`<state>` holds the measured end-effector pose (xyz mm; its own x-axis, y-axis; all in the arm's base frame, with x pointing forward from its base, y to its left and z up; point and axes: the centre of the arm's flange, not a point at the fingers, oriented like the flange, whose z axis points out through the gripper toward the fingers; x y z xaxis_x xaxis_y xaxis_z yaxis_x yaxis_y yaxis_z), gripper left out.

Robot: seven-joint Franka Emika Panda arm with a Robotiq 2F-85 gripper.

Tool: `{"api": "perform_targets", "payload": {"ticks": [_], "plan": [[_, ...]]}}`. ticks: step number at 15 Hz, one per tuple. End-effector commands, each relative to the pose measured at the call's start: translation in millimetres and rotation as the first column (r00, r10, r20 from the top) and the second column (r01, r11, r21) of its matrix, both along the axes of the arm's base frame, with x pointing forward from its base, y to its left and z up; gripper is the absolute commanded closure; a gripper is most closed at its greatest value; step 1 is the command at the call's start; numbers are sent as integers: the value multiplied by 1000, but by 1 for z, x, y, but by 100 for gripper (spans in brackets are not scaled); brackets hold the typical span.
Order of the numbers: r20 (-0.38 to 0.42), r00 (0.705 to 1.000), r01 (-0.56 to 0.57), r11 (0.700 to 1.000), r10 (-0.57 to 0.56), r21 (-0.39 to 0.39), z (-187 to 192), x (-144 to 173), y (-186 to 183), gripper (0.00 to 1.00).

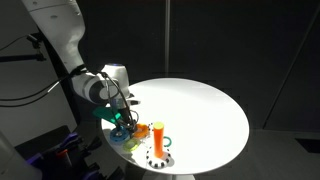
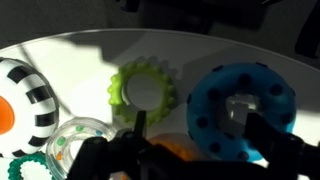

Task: Put the blue ring on the stack

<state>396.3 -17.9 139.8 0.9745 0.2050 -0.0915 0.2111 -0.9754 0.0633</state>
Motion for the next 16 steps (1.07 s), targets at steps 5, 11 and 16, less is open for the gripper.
{"api": "perform_targets", "payload": {"ticks": [5, 11, 16], "plan": [[11, 999, -36, 999, 36, 5, -11, 8, -1, 50], [28, 999, -32, 999, 32, -2, -1, 10, 0, 90], [41, 999, -23, 1000, 23, 0, 16, 10, 1, 90]]}}
